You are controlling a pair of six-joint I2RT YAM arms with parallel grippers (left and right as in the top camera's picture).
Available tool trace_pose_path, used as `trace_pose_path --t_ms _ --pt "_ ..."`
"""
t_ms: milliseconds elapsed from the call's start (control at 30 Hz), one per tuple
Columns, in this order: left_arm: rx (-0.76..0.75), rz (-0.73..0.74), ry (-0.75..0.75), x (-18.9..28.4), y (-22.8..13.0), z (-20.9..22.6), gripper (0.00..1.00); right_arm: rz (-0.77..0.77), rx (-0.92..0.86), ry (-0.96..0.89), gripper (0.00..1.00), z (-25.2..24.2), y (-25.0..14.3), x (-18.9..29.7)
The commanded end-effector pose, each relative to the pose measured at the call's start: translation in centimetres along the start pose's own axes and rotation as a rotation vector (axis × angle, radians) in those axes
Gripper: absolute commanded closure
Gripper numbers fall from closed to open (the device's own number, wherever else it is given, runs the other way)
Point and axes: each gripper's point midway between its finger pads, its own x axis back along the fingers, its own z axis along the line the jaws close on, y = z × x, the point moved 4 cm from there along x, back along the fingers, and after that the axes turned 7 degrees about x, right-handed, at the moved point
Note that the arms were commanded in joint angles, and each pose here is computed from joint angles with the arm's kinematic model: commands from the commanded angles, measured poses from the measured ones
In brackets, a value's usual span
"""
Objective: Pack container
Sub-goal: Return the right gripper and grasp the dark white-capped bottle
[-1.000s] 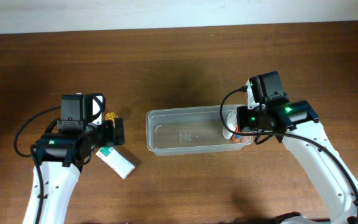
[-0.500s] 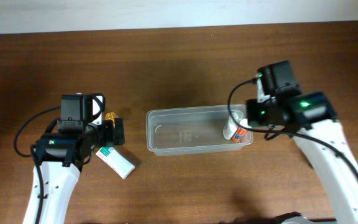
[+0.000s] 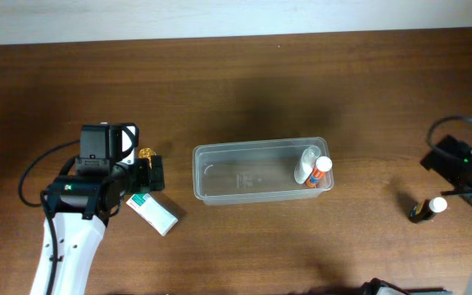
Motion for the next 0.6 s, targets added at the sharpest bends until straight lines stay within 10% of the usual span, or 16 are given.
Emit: trace_pose_path --t_ms 0,333,567 --pt "0.013 -0.013 -0.008 0.2 0.6 -0.1 0.01 0.137 -0.030 0.033 0.02 -1.3 -1.3 -4.1" --pt "0.013 -0.013 -0.008 0.2 0.6 -0.1 0.01 0.330 -0.053 0.034 0.08 -2.0 -1.9 -11.3" --pt "0.013 -0.009 -0.008 0.1 0.6 -0.1 0.01 0.362 -0.054 0.030 0.38 -1.9 -1.5 -13.5"
